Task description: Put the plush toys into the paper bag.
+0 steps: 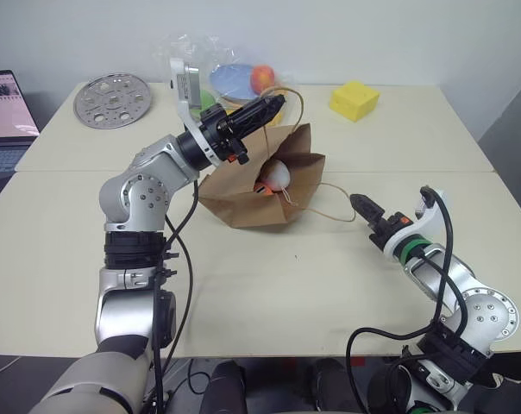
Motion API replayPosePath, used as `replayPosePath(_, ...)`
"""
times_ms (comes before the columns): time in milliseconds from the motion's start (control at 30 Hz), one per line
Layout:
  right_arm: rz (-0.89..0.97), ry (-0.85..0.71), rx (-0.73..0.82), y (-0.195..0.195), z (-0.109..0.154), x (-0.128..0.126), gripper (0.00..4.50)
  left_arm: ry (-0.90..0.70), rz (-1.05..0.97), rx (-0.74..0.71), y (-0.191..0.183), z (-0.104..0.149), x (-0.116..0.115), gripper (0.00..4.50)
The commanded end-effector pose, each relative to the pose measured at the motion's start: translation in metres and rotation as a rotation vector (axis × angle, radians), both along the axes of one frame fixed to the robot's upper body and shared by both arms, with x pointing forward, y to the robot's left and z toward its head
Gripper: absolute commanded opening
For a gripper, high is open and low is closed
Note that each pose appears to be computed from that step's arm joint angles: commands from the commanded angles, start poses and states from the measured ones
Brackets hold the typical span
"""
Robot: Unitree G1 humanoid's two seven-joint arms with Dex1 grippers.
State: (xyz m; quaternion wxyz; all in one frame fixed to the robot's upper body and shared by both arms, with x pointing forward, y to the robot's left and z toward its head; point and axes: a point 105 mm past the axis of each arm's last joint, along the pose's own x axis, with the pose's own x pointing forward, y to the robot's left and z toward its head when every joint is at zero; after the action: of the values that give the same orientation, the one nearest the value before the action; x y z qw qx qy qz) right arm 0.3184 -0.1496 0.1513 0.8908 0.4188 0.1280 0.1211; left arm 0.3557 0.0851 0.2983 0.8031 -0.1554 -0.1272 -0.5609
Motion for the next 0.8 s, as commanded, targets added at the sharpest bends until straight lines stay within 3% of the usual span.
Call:
replayPosePath(33, 0.060, -0.047, 0.116, 0.022, 0.010, -0.003, 3.94, -0.056, 0.002, 0.000, 0.000, 0.011, -0.007, 0.00)
replayPosePath(367, 0.150, -0.011, 0.133, 0.037, 0.010, -0.011, 0.24, -0.060, -0.004, 0.022, -0.002, 0.008, -0.008, 0.00)
replayPosePath(400, 0.158, -0.007, 0.132, 0.039, 0.010, -0.011, 0.03, -0.060, -0.004, 0.020, -0.003, 0.009, -0.008, 0.00)
replayPosePath(633, 0.130, -0.092, 0.096, 0.021, 0.026, -0.014, 0.03, -0.061, 0.007, 0.022, 0.001, 0.009, -0.008, 0.00)
replayPosePath(700, 0.150, -0.137, 0.151, 0.016, 0.037, -0.019, 0.40, -0.060, 0.010, 0.021, 0.001, 0.008, -0.009, 0.00)
replayPosePath(800, 0.130, -0.147, 0.159, 0.006, 0.041, -0.021, 1.30, -0.058, 0.011, 0.019, 0.001, 0.008, -0.009, 0.00)
